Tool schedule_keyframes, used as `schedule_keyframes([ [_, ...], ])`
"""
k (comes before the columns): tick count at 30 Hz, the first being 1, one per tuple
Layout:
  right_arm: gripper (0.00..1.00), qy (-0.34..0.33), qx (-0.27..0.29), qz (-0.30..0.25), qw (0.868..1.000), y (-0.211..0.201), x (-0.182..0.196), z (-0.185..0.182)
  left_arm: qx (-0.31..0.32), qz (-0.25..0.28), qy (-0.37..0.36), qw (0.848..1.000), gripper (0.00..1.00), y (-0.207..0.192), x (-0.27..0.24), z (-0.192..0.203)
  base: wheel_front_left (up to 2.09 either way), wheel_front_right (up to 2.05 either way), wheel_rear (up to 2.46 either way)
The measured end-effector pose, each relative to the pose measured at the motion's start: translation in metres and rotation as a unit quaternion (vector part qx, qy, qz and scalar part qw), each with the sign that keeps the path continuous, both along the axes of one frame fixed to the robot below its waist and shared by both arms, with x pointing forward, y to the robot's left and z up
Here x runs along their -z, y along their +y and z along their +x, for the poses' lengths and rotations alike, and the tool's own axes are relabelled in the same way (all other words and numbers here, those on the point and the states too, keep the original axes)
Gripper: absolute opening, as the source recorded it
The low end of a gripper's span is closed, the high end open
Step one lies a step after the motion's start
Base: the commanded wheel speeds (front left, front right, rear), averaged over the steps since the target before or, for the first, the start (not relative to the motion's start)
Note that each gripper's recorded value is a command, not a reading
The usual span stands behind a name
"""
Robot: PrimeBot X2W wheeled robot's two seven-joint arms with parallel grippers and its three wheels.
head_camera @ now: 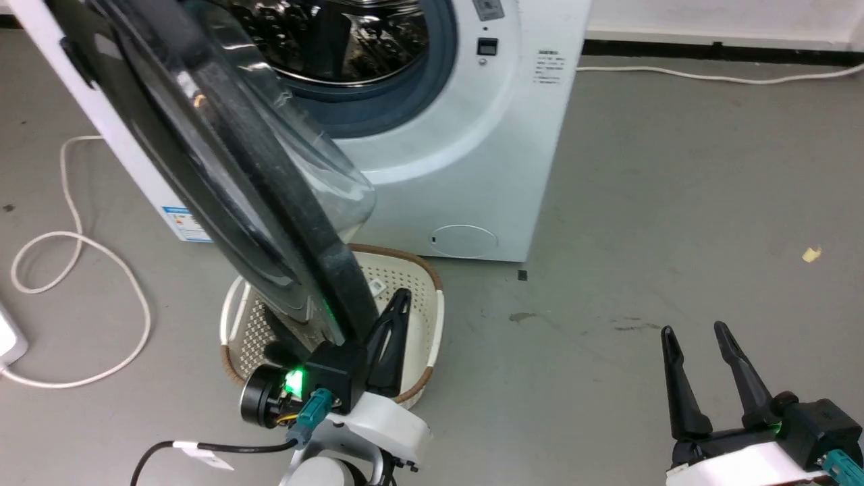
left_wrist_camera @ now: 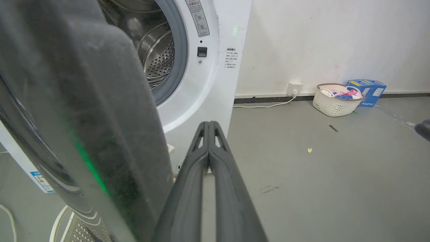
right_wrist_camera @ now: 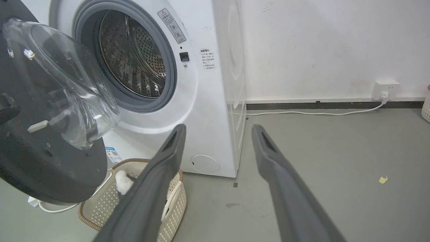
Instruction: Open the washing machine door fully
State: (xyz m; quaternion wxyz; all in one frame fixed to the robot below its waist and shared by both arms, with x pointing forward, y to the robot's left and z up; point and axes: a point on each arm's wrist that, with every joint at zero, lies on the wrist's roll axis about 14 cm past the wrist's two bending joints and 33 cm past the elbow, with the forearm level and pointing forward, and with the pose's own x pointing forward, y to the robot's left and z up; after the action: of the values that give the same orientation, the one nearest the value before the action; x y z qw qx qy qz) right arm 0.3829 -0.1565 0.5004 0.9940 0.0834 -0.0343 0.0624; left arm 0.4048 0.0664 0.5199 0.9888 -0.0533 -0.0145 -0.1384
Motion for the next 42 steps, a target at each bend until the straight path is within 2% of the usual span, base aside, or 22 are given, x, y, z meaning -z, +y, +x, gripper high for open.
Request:
schedule_keyframes([
  [12,1.0,-0.016,-0.055,0.007,0.998,0.037,-0.01,0.009,-0.068,-0.01,-0.002,0.998,0.0,0.044,0.0,-0.021,0.0,0.0,0.0],
  [19,1.0,-0.017,-0.108,0.01,0.994,0.074,-0.011,0.014,-0.145,-0.013,0.006,0.989,0.0,0.094,0.006,-0.047,0.0,0.0,0.0],
  [30,1.0,-0.004,-0.179,0.008,0.984,0.123,0.002,0.021,-0.303,0.006,0.025,0.953,0.0,0.203,0.012,-0.087,0.0,0.0,0.0],
  [42,1.0,0.028,-0.187,-0.005,0.982,0.117,0.034,0.04,-0.403,0.035,0.079,0.911,0.0,0.306,0.022,-0.097,0.0,0.0,0.0],
])
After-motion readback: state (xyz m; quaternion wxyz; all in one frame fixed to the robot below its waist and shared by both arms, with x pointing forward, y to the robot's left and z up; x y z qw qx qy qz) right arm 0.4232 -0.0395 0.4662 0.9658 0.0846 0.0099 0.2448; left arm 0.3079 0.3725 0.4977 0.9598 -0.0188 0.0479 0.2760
